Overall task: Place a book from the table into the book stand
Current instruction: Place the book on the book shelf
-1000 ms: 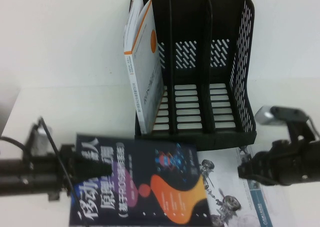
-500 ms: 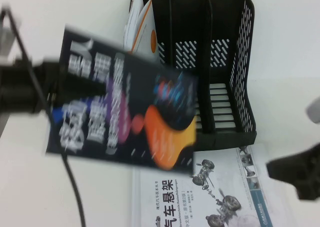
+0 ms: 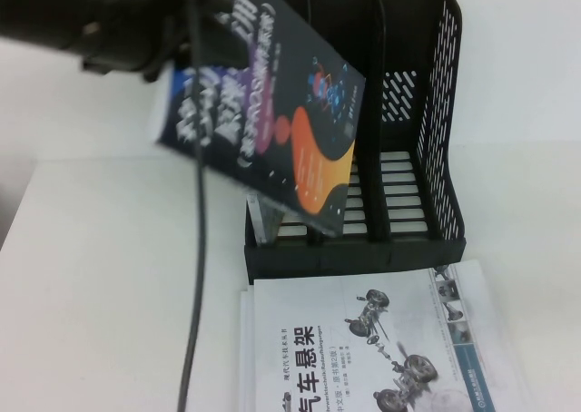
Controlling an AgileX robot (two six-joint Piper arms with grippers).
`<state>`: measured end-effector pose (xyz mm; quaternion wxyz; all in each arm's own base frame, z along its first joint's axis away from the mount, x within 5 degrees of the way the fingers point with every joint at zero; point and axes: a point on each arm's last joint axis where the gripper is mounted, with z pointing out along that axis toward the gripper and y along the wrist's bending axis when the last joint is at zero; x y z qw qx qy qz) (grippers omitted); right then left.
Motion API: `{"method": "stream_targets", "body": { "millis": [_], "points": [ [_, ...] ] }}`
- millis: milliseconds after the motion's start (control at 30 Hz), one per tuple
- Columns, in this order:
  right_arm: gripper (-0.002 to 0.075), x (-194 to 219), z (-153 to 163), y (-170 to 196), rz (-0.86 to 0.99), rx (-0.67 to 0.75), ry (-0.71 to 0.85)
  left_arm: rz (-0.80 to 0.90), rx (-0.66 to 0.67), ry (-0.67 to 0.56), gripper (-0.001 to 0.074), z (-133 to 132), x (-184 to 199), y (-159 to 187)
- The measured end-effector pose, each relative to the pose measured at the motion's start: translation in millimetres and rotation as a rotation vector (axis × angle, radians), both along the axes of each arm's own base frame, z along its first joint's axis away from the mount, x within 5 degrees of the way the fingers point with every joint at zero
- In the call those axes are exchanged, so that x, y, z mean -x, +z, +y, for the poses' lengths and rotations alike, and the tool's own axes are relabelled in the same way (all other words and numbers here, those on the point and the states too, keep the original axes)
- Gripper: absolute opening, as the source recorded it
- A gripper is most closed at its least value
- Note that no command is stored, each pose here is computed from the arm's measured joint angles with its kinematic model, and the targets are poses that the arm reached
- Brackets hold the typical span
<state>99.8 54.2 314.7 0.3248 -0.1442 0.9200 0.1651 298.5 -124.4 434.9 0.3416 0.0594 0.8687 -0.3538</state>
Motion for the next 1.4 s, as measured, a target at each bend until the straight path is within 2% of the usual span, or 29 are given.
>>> {"method": "stream_targets", "body": {
  "millis": [267,433,633,833,1000,1067,1200,1267,1333,1400],
  "points": [
    [-0.0001,29.6,-31.0,0.9,0.010,0.126,-0.190,0.053,-0.068,0.070,0.0114,-36.4,-65.0,-13.4],
    [-0.0001,39.0,-40.1,1.9,-0.002,0.146,-0.253,0.063,-0.104,0.129,0.0113,-42.6,-93.4,-22.2],
    [-0.0001,41.4,-42.0,2.8,-0.016,0.141,-0.267,0.118,-0.090,0.159,0.0113,-59.2,-108.5,-39.8],
    [-0.0001,39.9,-42.0,4.4,-0.040,0.132,-0.273,0.136,-0.203,0.177,0.0113,-82.2,-115.9,-69.9],
    [-0.0001,38.6,-41.6,5.6,-0.056,0.117,-0.283,0.104,-0.251,0.185,0.0114,-87.6,-115.9,-72.9],
    [-0.0001,38.1,-41.4,6.2,-0.062,0.109,-0.288,0.094,-0.248,0.183,0.0149,-89.2,-116.6,-73.3],
    [-0.0001,37.1,-40.9,7.2,-0.076,0.098,-0.291,0.027,-0.206,0.191,0.0349,-91.2,-120.9,-66.6],
    [-0.0001,36.5,-40.7,7.8,-0.083,0.093,-0.291,0.014,-0.197,0.190,0.0421,-91.8,-121.7,-65.5],
    [-0.0001,35.9,-41.0,8.3,-0.092,0.093,-0.296,-0.004,-0.183,0.192,0.0449,-92.4,-122.6,-63.3],
    [-0.0001,35.1,-42.8,8.8,-0.105,0.110,-0.306,-0.022,-0.192,0.191,0.0433,-90.8,-123.0,-59.7]
  ]
}}
